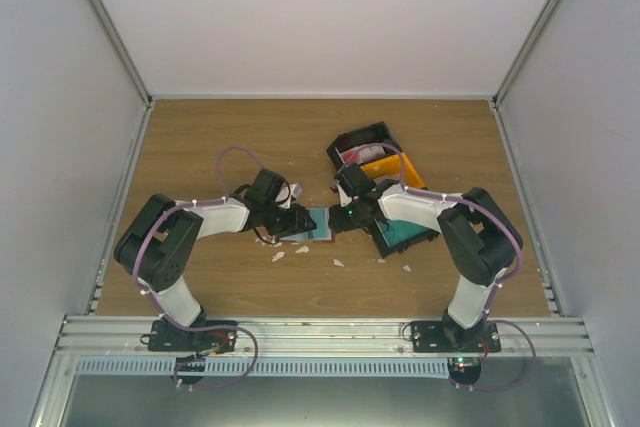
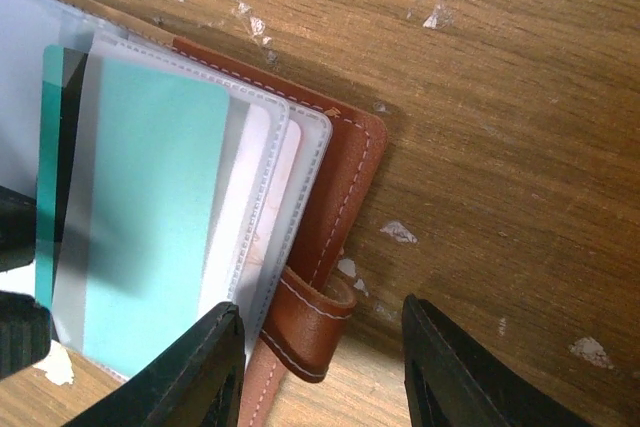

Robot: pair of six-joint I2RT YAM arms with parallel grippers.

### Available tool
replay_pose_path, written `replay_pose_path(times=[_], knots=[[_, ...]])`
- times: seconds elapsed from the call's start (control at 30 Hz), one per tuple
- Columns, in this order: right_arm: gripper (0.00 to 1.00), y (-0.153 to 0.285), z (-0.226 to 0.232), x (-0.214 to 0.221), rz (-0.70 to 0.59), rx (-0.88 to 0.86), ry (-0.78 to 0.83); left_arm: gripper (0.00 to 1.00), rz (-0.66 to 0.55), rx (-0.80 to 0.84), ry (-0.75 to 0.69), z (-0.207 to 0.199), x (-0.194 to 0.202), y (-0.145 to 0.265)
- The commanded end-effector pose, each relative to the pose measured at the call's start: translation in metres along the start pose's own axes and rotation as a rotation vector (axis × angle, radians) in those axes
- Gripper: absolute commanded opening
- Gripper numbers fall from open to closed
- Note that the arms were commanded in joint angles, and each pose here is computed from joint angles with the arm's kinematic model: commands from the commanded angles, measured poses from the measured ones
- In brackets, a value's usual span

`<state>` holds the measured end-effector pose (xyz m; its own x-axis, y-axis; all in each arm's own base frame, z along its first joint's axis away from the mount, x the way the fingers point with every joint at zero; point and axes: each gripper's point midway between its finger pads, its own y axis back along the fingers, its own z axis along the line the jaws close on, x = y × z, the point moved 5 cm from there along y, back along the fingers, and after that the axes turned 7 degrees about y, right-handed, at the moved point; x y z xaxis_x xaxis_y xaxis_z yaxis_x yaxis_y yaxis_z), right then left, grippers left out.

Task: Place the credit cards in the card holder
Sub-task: Insert the credit card into the card holder.

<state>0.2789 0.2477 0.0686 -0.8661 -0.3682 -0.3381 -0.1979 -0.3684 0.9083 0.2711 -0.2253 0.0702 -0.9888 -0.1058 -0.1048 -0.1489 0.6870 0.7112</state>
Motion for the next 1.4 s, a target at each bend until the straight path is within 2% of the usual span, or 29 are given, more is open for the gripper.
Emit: replay_pose_path(times=[0.0, 0.3, 0.43, 0.63, 0.8, 1.03, 1.1, 1.27, 1.37], knots=[[0.44, -0.002, -0.007, 0.011, 0.037, 0.013, -0.019, 0.41, -0.042, -0.058, -0.034, -0.003, -0.008, 0.003], [0.44, -0.014, 0.002, 0.005, 0.058, -0.066, 0.041, 0.29, 0.006, -0.085, -0.188, -0.021, -0.006, -0.012], [0.42, -0.015, 0.002, 0.001, 0.053, -0.064, 0.048, 0.29, 0.006, -0.104, -0.217, -0.023, -0.007, -0.014], [0.42, -0.001, -0.004, -0.007, 0.006, 0.008, 0.031, 0.41, -0.012, -0.116, -0.228, -0.029, -0.011, -0.007], [0.46, 0.019, -0.007, -0.017, -0.062, 0.060, 0.014, 0.51, -0.042, -0.105, -0.234, -0.042, -0.015, 0.007], [0.49, 0.047, -0.005, -0.029, -0.153, 0.086, 0.004, 0.58, -0.085, -0.083, -0.250, -0.058, -0.014, 0.031], [0.50, 0.054, -0.004, -0.029, -0.172, 0.085, 0.002, 0.60, -0.125, -0.093, -0.243, -0.061, -0.015, 0.042], [0.53, 0.069, 0.001, -0.023, -0.196, 0.055, -0.012, 0.74, -0.286, -0.176, -0.156, -0.052, -0.016, 0.079], [0.54, 0.076, 0.016, -0.020, -0.196, -0.004, 0.019, 0.77, -0.369, -0.194, -0.114, -0.045, -0.013, 0.102]])
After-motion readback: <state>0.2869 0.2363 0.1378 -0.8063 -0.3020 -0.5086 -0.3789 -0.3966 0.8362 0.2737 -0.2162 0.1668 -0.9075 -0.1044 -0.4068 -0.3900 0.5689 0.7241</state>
